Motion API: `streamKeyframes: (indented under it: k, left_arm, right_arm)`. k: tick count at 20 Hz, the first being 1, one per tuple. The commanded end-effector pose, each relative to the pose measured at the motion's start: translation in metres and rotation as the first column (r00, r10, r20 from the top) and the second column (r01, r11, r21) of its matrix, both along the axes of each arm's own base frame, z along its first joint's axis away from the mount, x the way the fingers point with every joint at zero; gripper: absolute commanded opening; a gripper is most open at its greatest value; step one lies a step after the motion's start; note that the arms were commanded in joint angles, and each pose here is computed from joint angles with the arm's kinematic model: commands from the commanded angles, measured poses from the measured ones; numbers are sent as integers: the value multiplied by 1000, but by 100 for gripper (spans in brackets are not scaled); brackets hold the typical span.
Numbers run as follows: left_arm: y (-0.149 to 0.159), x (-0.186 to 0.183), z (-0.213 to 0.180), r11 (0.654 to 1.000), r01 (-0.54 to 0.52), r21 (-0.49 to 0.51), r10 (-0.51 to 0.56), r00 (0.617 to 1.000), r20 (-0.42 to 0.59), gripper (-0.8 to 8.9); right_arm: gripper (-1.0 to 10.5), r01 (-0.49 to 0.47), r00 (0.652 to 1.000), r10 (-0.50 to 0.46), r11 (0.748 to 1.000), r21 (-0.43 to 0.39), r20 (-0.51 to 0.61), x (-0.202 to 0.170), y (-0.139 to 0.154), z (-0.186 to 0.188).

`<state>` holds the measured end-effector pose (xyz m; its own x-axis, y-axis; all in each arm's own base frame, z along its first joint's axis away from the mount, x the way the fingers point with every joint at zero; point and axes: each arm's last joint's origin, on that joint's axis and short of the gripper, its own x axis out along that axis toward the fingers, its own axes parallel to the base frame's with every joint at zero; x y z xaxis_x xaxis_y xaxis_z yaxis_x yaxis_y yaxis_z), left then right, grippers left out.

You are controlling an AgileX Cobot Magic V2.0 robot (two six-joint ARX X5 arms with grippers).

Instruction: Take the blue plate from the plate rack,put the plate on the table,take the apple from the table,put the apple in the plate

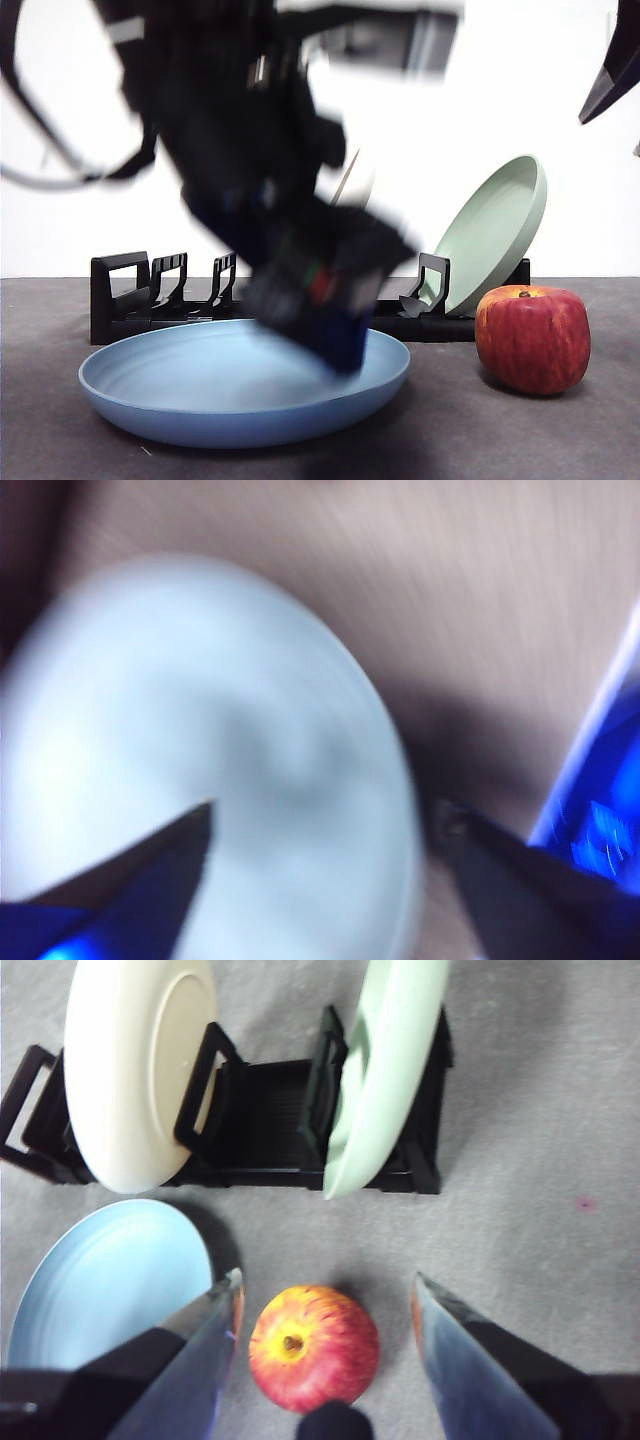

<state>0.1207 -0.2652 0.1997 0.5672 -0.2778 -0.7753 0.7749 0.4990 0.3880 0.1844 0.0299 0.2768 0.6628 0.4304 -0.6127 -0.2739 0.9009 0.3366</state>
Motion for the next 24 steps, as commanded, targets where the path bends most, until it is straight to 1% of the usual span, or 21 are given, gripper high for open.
streamKeyframes:
  k: [1,2,4,6,7,10,12,13,15,16,17,19,21,23,24]
  left_arm:
    - [9,-1,43,991,-37,-132,50,994,94,436]
    - [14,-2,60,983,-48,-179,72,989,129,436]
    - [34,-6,98,952,-73,-296,137,970,200,436]
    - [59,-9,133,910,-97,-402,211,945,251,436]
    - [76,-12,150,884,-112,-454,256,928,269,436]
    - [122,-20,186,805,-152,-573,383,871,308,436]
    - [152,-30,204,748,-166,-642,458,830,319,436]
    - [166,-36,212,721,-166,-673,489,810,324,436]
    - [188,-48,221,677,-151,-720,521,790,325,436]
    - [195,-53,223,662,-142,-736,528,785,324,436]
    - [203,-58,224,650,-134,-748,534,781,324,436]
    - [214,-65,223,641,-132,-756,538,779,320,436]
    - [217,-67,221,640,-145,-754,539,784,307,436]
    - [218,-67,217,652,-168,-740,536,793,291,436]
    - [218,-67,216,651,-180,-737,537,796,280,436]
  right_arm:
    - [295,-37,999,38,999,-7,12,0,6,2]
    - [298,-60,998,60,998,-12,15,-1,9,2]
    - [425,-104,994,104,994,-23,20,-3,18,2]
    - [527,-117,993,119,991,-62,26,-4,27,3]
    - [575,-127,991,130,987,-94,32,-4,32,4]
    - [577,-152,987,159,975,-161,27,-2,48,4]
    - [577,-158,987,157,961,-227,-24,5,58,2]
    - [577,-171,985,161,949,-264,-62,10,65,-3]
    - [577,-196,978,161,928,-317,-134,21,78,-14]
    - [577,-205,973,155,917,-342,-169,26,82,-20]
    - [577,-217,967,147,904,-367,-210,32,87,-29]
    - [577,-257,946,148,885,-388,-289,42,96,-49]
    - [576,-284,924,136,870,-402,-357,49,100,-68]
    - [567,-310,900,125,857,-411,-418,56,103,-86]
    - [566,-319,890,120,852,-415,-439,58,105,-93]
